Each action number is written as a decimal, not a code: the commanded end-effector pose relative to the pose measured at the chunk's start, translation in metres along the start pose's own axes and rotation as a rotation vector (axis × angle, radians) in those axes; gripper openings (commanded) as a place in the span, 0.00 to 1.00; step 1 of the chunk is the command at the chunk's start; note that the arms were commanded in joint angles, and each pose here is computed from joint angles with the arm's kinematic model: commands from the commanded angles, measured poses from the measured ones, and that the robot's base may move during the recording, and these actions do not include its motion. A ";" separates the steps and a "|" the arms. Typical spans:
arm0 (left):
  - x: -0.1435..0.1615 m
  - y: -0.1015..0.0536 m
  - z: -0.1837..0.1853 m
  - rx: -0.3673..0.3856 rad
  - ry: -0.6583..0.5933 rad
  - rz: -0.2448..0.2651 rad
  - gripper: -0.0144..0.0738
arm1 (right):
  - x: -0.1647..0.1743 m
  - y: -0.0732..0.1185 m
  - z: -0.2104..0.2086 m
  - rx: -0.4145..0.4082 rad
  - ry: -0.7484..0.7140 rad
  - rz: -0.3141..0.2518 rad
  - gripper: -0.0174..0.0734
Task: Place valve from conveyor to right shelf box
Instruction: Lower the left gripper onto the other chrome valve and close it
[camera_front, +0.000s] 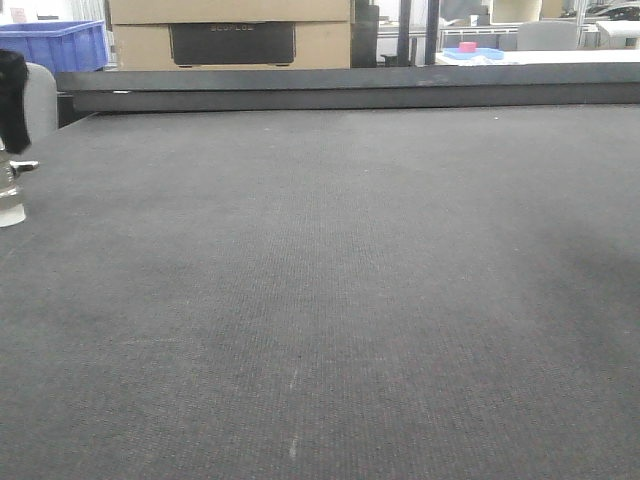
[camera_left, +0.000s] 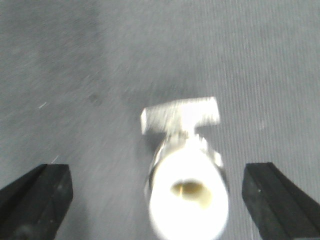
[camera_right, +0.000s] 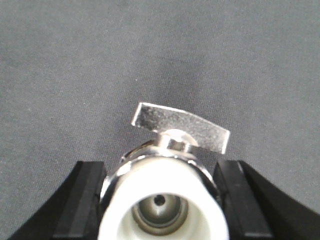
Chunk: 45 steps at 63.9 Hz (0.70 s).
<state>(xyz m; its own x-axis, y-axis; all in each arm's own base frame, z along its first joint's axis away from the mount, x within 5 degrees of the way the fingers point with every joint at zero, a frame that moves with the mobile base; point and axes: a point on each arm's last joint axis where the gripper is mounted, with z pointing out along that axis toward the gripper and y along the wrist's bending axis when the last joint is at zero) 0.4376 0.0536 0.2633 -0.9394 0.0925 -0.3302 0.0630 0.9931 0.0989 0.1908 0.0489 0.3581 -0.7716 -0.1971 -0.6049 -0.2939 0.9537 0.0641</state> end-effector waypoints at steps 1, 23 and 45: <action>-0.004 0.000 0.004 0.008 -0.019 -0.002 0.83 | -0.002 0.000 -0.005 0.002 -0.043 0.000 0.02; -0.006 -0.001 0.018 0.029 -0.022 -0.013 0.80 | -0.002 0.000 -0.005 0.002 -0.043 0.000 0.02; 0.002 -0.007 0.017 0.087 0.069 -0.032 0.10 | -0.002 0.000 -0.005 0.002 -0.043 0.000 0.02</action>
<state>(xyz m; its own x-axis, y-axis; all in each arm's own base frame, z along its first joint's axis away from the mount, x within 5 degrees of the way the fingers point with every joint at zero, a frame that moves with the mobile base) 0.4453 0.0490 0.2416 -0.9524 0.0672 -0.2972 0.0619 0.9977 0.0271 0.1899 0.0488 0.3572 -0.7791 -0.2001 -0.5941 -0.2946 0.9534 0.0653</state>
